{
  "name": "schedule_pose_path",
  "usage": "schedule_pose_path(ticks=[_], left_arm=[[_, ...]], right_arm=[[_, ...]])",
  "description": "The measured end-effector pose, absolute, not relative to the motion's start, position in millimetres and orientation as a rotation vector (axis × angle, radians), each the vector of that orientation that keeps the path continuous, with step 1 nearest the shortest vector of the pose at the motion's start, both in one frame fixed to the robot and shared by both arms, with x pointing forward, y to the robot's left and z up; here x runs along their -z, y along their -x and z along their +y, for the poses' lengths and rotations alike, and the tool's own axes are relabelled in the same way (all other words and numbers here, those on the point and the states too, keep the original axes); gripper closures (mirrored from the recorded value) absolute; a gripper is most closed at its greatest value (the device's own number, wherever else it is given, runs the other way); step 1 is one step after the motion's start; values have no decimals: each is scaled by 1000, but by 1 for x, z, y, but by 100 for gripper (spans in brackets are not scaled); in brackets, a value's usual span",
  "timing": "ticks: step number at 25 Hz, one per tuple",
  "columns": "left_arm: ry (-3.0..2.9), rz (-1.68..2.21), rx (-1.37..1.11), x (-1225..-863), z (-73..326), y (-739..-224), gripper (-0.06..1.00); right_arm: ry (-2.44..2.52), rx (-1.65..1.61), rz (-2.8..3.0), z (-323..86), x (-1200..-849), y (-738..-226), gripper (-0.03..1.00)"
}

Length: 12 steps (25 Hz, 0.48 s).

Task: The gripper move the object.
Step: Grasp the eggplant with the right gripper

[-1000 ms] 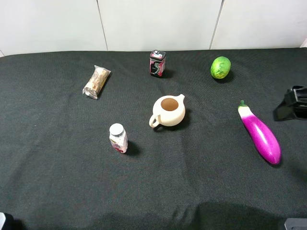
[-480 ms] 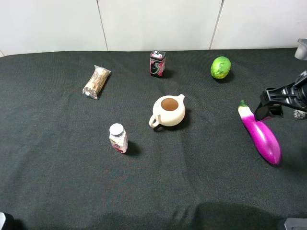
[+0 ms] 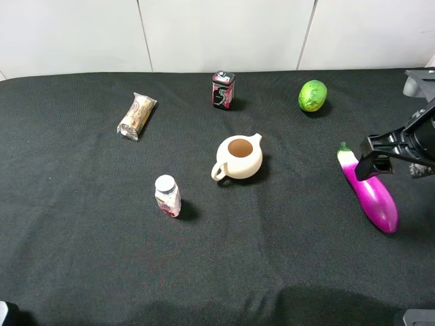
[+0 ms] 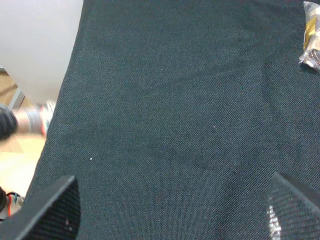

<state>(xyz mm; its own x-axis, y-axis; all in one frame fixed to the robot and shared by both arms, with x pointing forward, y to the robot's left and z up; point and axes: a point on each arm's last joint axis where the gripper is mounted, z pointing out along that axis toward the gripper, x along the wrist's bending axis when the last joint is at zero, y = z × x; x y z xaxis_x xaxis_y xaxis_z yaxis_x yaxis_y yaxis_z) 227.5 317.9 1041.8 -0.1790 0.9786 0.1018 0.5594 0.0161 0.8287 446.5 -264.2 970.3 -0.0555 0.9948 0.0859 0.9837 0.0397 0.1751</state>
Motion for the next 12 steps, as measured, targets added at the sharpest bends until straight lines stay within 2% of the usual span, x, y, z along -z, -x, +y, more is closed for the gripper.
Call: schedule_pose_path(ticks=[12], left_arm=[[-1570,1782,-1056,-1042,318,-227,15]], right_arm=[[-2154,-190,2266,-263,-941,-459,34]])
